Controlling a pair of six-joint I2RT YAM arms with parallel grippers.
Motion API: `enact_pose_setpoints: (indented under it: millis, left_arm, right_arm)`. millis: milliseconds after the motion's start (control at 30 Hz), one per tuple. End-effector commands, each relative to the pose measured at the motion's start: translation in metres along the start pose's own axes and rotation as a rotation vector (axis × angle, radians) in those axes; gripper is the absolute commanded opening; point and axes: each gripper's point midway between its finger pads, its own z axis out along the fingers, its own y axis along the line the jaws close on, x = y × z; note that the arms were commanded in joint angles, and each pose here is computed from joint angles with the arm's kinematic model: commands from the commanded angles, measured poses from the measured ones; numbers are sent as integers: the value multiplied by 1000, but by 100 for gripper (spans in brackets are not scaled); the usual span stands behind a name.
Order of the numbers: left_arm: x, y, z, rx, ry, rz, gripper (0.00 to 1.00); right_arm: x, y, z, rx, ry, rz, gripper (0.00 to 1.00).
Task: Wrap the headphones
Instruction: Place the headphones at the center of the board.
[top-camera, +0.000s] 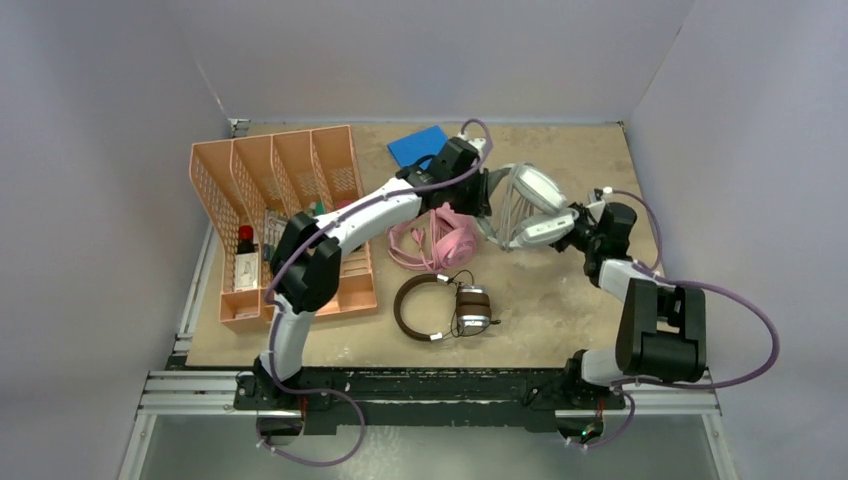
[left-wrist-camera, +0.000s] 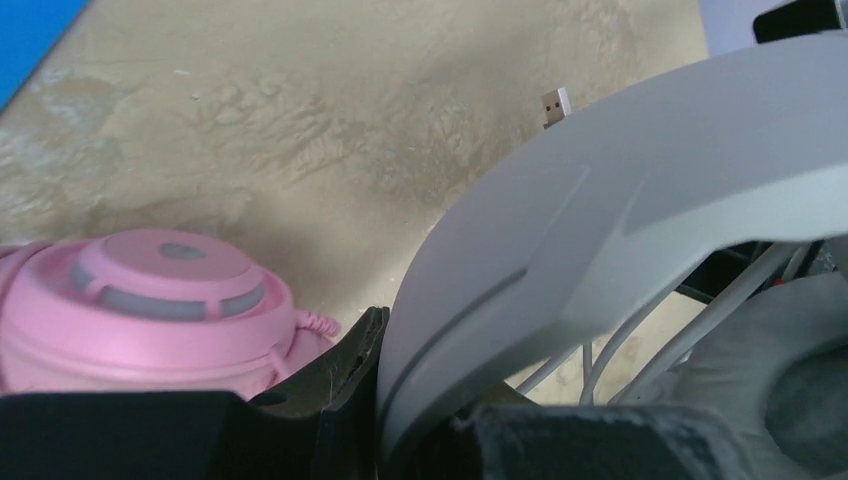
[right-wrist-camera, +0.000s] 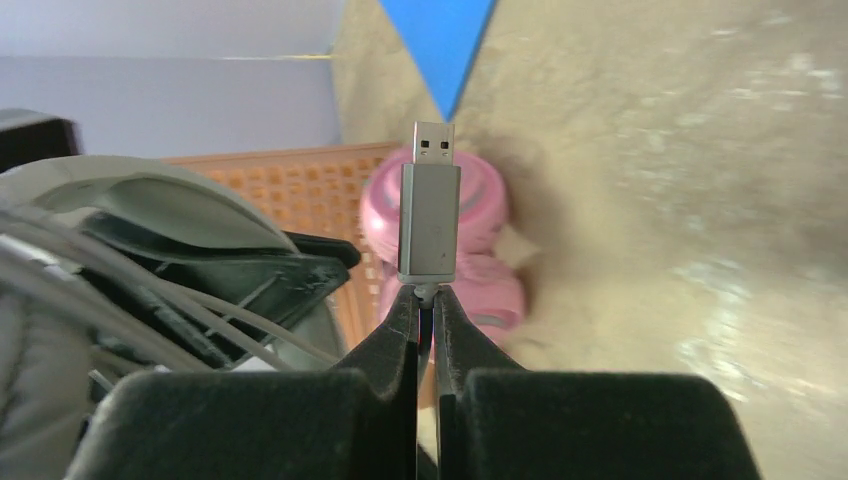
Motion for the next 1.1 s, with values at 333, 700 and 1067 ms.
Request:
enact_pose_setpoints:
  millis: [333,700,1067]
  left_arm:
    - [43,-48,71,-39,-26,237,0]
    - [57,-11,110,-142,-95,195,0]
    - [80,10,127,-171,-84,189,0]
  right_arm:
    - [-19,-62,-37,170,-136,-339,0]
    - [-11,-118,-28,293,-59,-242,8]
    - [-15,-138,-34,419,-55,-211,33]
